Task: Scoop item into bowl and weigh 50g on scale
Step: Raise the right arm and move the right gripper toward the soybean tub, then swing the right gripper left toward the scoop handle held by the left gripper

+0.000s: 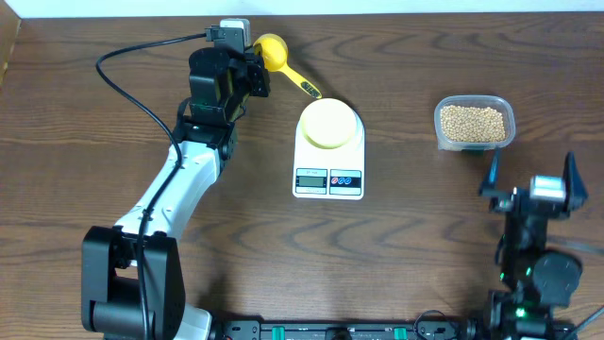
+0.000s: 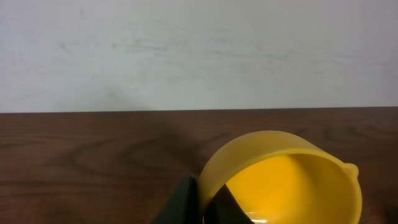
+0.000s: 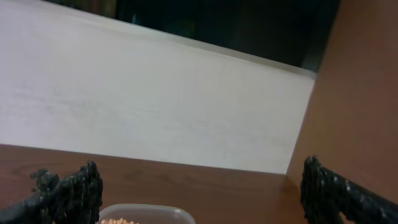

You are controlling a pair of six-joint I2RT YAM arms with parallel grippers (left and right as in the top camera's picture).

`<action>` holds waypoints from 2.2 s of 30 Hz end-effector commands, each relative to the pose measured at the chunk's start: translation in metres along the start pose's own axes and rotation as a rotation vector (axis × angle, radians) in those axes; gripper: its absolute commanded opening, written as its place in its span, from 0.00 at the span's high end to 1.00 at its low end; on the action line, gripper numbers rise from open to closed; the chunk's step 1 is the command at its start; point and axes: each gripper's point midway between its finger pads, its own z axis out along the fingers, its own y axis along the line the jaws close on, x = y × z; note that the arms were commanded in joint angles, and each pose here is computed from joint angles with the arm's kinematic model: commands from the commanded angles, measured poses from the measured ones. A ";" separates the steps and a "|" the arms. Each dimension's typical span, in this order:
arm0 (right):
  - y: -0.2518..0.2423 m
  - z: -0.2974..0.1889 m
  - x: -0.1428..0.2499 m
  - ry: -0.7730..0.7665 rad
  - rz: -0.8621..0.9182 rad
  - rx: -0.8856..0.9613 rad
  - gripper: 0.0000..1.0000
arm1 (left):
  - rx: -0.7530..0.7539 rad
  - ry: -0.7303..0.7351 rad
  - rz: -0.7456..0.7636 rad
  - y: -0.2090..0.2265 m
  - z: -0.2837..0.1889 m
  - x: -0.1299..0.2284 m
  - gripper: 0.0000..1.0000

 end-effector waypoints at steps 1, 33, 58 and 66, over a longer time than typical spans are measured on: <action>0.001 0.030 -0.024 0.003 -0.061 -0.037 0.01 | 0.001 -0.013 0.007 0.001 0.000 -0.005 0.92; 0.100 0.230 -0.082 -0.108 0.126 -0.739 0.01 | 0.002 -0.013 -0.002 0.000 0.000 -0.005 0.92; 0.171 0.250 -0.082 -0.089 0.238 -0.937 0.01 | -0.002 0.008 -0.008 0.001 0.000 0.000 0.92; 0.179 0.254 -0.070 -0.061 0.259 -0.949 0.01 | -0.004 0.017 -0.009 0.001 0.000 0.002 0.93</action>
